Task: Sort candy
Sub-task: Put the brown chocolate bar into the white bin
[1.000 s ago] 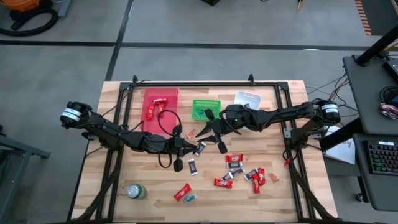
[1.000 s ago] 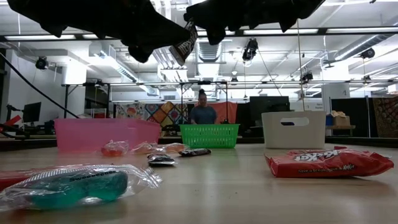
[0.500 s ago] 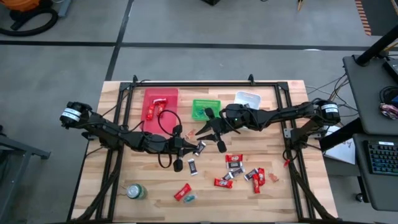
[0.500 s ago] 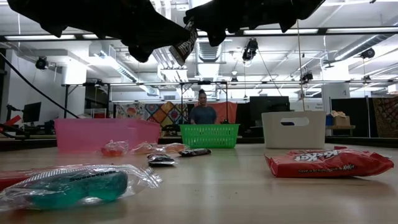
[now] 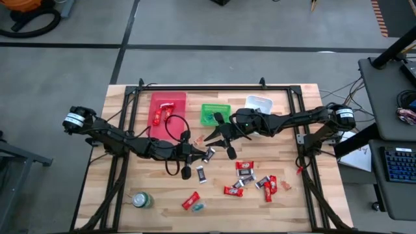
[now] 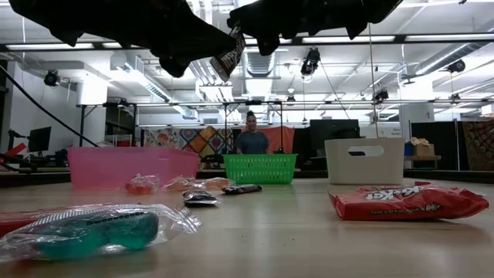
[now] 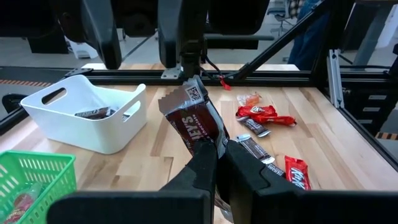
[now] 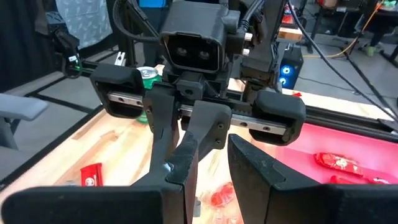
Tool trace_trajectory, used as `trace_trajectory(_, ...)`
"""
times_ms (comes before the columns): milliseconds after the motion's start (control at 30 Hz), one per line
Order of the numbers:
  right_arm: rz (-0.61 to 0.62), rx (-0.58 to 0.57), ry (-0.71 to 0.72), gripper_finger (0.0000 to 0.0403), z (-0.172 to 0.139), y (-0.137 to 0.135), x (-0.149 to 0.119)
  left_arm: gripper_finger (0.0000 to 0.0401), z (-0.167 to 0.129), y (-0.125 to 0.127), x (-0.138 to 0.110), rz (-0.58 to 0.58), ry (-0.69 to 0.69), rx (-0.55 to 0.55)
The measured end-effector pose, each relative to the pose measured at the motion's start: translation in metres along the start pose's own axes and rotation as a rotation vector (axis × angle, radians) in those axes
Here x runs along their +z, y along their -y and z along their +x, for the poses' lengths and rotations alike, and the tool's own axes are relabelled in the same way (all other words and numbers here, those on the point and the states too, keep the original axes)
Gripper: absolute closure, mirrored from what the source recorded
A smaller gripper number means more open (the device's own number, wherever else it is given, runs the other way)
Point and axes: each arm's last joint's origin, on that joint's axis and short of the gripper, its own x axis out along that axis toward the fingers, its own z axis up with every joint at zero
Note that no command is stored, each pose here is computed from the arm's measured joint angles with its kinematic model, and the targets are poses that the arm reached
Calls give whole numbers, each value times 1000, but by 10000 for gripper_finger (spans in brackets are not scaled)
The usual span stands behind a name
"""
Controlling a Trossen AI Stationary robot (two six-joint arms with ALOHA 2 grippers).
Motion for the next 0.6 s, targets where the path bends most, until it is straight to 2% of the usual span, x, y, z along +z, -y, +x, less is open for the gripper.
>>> trace_trajectory(600,32,6,-37,321,0,-1,-4,399,0,0,0,19,0,0)
